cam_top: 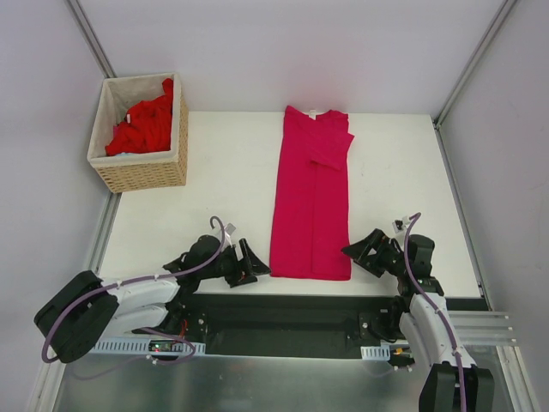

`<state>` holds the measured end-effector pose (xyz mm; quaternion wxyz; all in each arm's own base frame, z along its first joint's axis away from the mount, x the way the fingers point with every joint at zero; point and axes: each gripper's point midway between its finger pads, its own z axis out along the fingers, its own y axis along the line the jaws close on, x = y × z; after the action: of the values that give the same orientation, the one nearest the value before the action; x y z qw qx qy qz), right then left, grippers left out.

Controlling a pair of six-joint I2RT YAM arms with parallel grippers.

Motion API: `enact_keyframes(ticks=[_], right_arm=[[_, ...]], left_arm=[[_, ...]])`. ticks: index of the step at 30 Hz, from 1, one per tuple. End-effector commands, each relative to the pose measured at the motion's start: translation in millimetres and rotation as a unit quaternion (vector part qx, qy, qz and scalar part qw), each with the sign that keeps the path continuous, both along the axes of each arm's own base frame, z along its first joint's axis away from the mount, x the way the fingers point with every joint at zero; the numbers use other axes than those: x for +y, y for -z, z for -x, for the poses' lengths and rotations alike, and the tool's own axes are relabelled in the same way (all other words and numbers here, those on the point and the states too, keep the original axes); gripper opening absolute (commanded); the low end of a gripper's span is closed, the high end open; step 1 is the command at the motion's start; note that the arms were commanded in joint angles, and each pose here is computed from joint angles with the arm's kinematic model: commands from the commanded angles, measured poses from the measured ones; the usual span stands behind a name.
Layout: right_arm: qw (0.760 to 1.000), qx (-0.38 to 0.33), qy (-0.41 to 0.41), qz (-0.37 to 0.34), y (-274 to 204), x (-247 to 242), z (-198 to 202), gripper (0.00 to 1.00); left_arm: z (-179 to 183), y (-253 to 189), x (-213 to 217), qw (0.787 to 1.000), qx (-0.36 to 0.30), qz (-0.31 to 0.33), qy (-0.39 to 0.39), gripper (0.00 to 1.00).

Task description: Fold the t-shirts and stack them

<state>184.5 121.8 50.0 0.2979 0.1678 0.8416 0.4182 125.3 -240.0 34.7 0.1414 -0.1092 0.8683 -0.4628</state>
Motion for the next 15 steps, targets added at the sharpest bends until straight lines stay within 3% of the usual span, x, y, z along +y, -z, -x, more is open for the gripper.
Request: enact_keyframes(ticks=[1,15], right_arm=[[1.0,-0.018,-0.007,-0.003,-9,1,-3,0.89],[1.0,-0.021,-0.007,-0.001,-10,1,-3,0.89]], left_arm=[[8,37,17,0.995,0.032,-0.094,0.0,0.77],[-3,49,17,0.99,0.045,-0.129,-0.015,0.62]])
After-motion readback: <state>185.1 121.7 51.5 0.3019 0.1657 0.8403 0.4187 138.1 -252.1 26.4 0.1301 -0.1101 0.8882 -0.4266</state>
